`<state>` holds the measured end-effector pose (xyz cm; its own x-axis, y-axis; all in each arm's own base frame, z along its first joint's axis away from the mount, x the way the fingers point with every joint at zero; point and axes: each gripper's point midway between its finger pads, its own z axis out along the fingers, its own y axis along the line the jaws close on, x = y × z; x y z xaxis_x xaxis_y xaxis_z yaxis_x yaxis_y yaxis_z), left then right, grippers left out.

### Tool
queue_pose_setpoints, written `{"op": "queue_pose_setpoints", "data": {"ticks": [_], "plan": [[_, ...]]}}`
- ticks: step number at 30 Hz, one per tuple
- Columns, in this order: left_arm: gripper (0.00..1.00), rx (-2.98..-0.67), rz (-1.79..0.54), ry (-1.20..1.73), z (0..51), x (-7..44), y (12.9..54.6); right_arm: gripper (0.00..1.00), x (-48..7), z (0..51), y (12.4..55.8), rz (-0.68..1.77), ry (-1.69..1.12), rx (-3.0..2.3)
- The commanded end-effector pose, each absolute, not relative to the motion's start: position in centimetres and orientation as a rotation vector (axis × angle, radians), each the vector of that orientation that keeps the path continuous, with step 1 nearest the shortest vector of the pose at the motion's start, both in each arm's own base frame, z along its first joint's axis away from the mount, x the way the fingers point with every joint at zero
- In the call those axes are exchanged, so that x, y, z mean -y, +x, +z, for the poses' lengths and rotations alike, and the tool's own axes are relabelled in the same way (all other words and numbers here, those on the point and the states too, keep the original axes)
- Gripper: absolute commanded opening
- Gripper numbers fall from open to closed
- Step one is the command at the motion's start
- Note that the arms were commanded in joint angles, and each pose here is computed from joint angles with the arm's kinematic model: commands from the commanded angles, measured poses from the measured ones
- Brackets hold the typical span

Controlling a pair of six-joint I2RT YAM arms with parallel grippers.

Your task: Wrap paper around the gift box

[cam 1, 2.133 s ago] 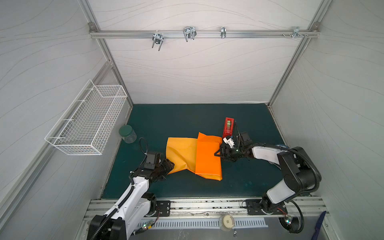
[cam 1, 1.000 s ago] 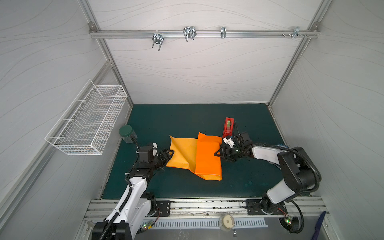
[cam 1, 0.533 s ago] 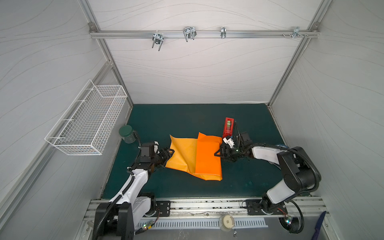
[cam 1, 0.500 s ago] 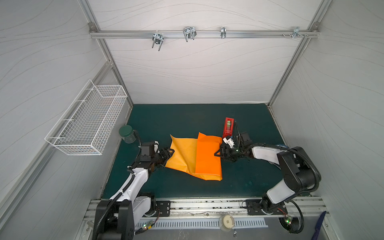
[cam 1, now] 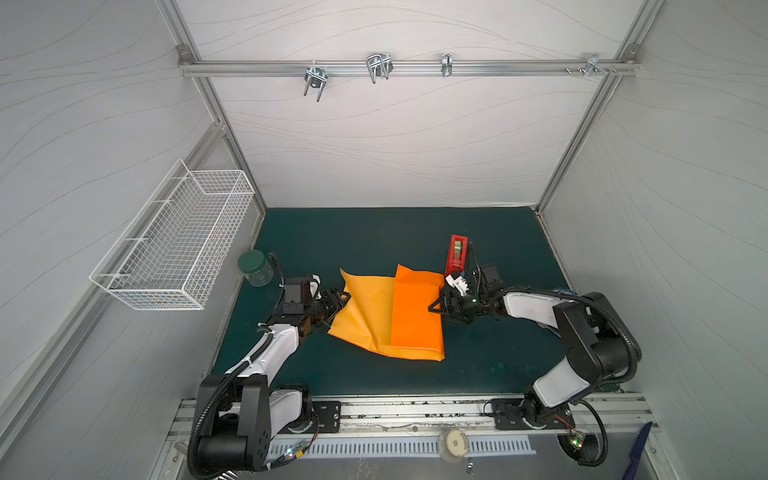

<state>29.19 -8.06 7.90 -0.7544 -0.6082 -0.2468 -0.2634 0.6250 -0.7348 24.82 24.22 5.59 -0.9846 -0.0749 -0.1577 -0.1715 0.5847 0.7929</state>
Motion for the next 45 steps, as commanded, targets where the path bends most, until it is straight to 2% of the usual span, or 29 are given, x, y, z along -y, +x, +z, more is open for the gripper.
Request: {"op": "queue_pose_setpoints", "data": {"ticks": [1,12,15,17,25,28,32,43,45], "plan": [[0.67,-2.339,-0.993,-0.633,9.5,8.4,29.5,0.83,-22.1,1.3,23.5,1.167,-0.098,-2.87],[0.66,-2.442,-0.996,-0.697,8.8,8.9,26.0,0.83,-22.2,1.3,23.5,1.169,-0.101,-2.869],[0.57,-2.45,-0.99,-0.708,9.0,8.8,26.2,0.82,-22.2,1.4,23.5,1.172,-0.102,-2.865],[0.55,-2.464,-1.023,-0.703,9.4,9.2,26.3,0.82,-22.2,1.4,23.5,1.173,-0.103,-2.864],[0.56,-2.523,-1.111,-0.708,10.0,10.2,26.6,0.82,-22.4,1.8,23.5,1.187,-0.111,-2.855],[0.61,-2.549,-1.128,-0.778,9.1,9.9,27.0,0.82,-22.4,2.0,23.5,1.187,-0.113,-2.85],[0.62,-2.556,-1.207,-0.907,7.6,9.3,27.5,0.82,-22.5,2.1,23.5,1.194,-0.114,-2.848],[0.63,-2.626,-1.166,-0.956,7.6,8.4,28.6,0.8,-22.5,2.1,23.6,1.2,-0.105,-2.846],[0.63,-2.683,-1.097,-0.945,7.5,7.9,28.7,0.8,-22.4,2.0,23.6,1.187,-0.101,-2.851]]}}
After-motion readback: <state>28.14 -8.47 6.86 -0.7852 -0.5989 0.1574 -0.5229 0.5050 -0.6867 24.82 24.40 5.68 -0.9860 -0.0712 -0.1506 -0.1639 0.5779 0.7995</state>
